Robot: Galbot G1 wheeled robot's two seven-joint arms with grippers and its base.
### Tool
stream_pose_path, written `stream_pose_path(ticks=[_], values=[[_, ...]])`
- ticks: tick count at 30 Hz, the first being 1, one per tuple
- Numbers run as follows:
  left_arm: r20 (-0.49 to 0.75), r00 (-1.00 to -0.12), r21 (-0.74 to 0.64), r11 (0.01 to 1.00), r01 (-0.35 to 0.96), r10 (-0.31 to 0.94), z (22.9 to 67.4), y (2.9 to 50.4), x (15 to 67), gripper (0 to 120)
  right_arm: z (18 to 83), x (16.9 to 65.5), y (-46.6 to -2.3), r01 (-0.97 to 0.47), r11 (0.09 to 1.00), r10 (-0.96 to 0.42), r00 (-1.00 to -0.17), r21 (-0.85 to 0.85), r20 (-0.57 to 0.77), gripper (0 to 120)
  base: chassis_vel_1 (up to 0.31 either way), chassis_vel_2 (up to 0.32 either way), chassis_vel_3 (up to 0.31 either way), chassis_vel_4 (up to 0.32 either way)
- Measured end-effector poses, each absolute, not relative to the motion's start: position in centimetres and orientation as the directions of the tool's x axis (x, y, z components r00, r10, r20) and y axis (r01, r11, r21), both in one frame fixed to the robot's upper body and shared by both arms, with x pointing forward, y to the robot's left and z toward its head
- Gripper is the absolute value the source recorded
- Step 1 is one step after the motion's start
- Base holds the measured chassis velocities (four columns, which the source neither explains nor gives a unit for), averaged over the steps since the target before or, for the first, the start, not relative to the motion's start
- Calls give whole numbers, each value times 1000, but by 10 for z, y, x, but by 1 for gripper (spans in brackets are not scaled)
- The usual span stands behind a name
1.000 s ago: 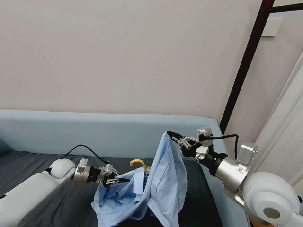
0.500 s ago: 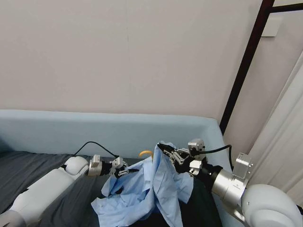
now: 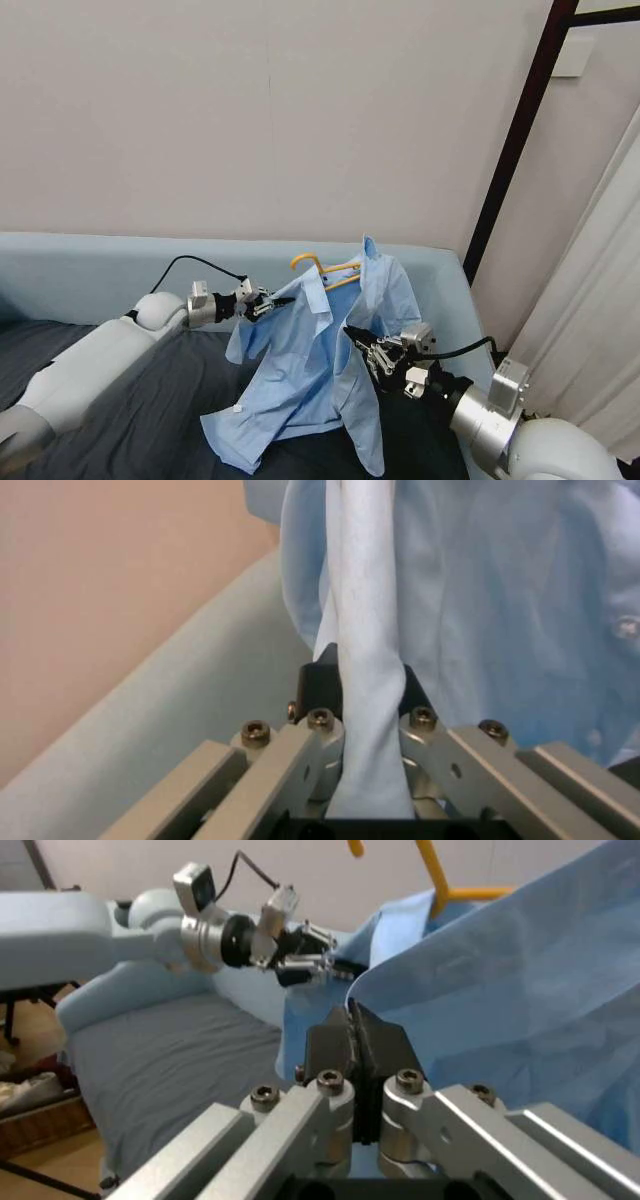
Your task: Pick up the clothes from the sofa and hang them on the clothes hanger.
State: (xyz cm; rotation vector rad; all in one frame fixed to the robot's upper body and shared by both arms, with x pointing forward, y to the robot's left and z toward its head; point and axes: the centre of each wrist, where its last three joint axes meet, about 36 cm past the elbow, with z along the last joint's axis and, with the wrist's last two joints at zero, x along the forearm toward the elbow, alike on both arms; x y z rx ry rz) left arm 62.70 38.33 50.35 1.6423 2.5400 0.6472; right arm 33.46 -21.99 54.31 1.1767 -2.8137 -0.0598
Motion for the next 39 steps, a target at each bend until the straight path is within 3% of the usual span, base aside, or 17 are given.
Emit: stream_pose_path(ticks=[8,19,23,27,33,36,39], values=[[171,-452,400,358,844,875,519,387,612,3,520,353,-210,-734,679,-731,-679,-24,77,0,0,0,0,0],[106,-497,412,417,810,861,521,375,614,3,526,366,-212,-771,581,-785,-616,-259,72,0,0,0,0,0],[89,-502,413,427,805,860,520,372,615,3,520,361,-215,-778,558,-792,-603,-289,95,10,0,0,0,0],[70,-503,415,434,800,861,521,367,616,3,520,355,-217,-772,552,-786,-608,-315,113,28,0,0,0,0],[54,-501,419,436,796,864,522,365,614,3,522,352,-225,-744,579,-759,-641,-334,113,47,0,0,0,0],[56,-499,421,433,797,865,522,367,611,3,533,347,-226,-711,638,-723,-685,-295,89,59,0,0,0,0],[62,-495,424,426,799,867,522,369,606,3,562,343,-221,-633,755,-632,-772,-171,68,73,0,0,0,0]])
